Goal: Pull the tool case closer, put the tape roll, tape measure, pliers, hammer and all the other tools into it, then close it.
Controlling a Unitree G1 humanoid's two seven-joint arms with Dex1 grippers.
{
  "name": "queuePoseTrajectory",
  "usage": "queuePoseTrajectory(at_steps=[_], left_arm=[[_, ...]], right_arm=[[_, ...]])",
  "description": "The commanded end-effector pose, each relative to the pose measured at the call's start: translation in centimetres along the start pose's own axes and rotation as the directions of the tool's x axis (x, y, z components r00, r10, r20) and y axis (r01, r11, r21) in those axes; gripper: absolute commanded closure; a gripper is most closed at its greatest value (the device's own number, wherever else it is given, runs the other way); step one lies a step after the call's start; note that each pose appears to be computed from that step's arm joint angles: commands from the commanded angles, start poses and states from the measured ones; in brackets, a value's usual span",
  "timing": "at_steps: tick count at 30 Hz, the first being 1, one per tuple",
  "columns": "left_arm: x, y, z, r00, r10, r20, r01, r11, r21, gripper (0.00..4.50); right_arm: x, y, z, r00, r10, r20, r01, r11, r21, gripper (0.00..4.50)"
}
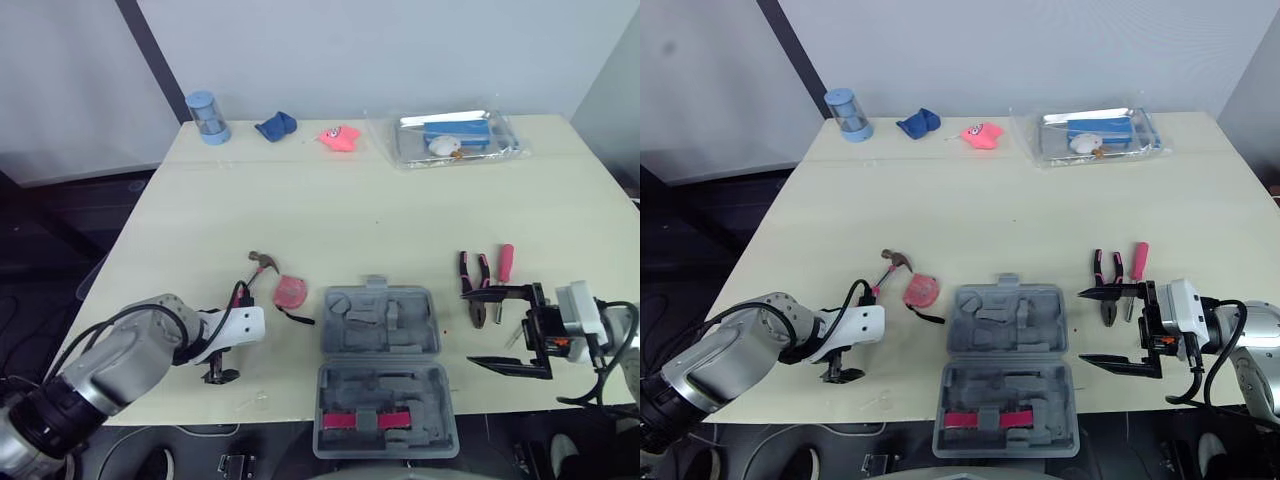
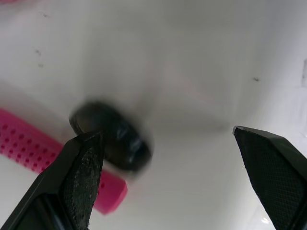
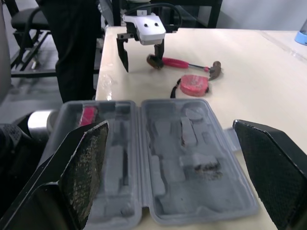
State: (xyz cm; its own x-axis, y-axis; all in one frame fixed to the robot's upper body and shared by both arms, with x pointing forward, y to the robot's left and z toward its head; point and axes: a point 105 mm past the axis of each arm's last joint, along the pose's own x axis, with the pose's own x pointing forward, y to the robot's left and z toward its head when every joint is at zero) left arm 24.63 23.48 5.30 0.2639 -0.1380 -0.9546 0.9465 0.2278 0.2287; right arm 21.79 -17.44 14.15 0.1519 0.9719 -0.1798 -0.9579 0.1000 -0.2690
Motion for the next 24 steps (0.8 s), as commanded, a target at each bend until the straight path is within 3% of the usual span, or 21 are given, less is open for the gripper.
queuePoseTrajectory(at_steps=[1,4,12,14,24], left_arm=[[0.0,0.3,0.3,1.0,0.002,-0.005,-0.001,0.999,0.032,0.0],[0.3,0.2,0.5,1.0,-0.02,-0.006,0.02,0.999,0.047,0.0],[0.1,0.5,1.0,1.0,-0.017,0.003,0.017,0.997,0.069,3.35],[0.0,0.5,1.0,1.0,-0.019,-0.001,0.019,0.997,0.075,4.46],[-1.6,1.3,1.9,1.0,-0.003,0.003,0.003,0.992,0.125,4.46]], right_arm=[[-0.5,-0.4,0.4,1.0,-0.008,-0.007,0.008,0.998,-0.058,0.11],[-0.9,-0.6,0.2,1.0,-0.017,-0.024,0.015,0.998,-0.064,0.11],[-1.0,-0.5,-0.1,0.999,-0.024,-0.03,0.022,0.997,-0.067,0.0],[-1.0,-0.5,-0.2,0.999,-0.029,-0.031,0.027,0.997,-0.067,0.0],[-1.1,-0.4,-0.6,0.999,-0.042,-0.029,0.04,0.997,-0.07,0.0]])
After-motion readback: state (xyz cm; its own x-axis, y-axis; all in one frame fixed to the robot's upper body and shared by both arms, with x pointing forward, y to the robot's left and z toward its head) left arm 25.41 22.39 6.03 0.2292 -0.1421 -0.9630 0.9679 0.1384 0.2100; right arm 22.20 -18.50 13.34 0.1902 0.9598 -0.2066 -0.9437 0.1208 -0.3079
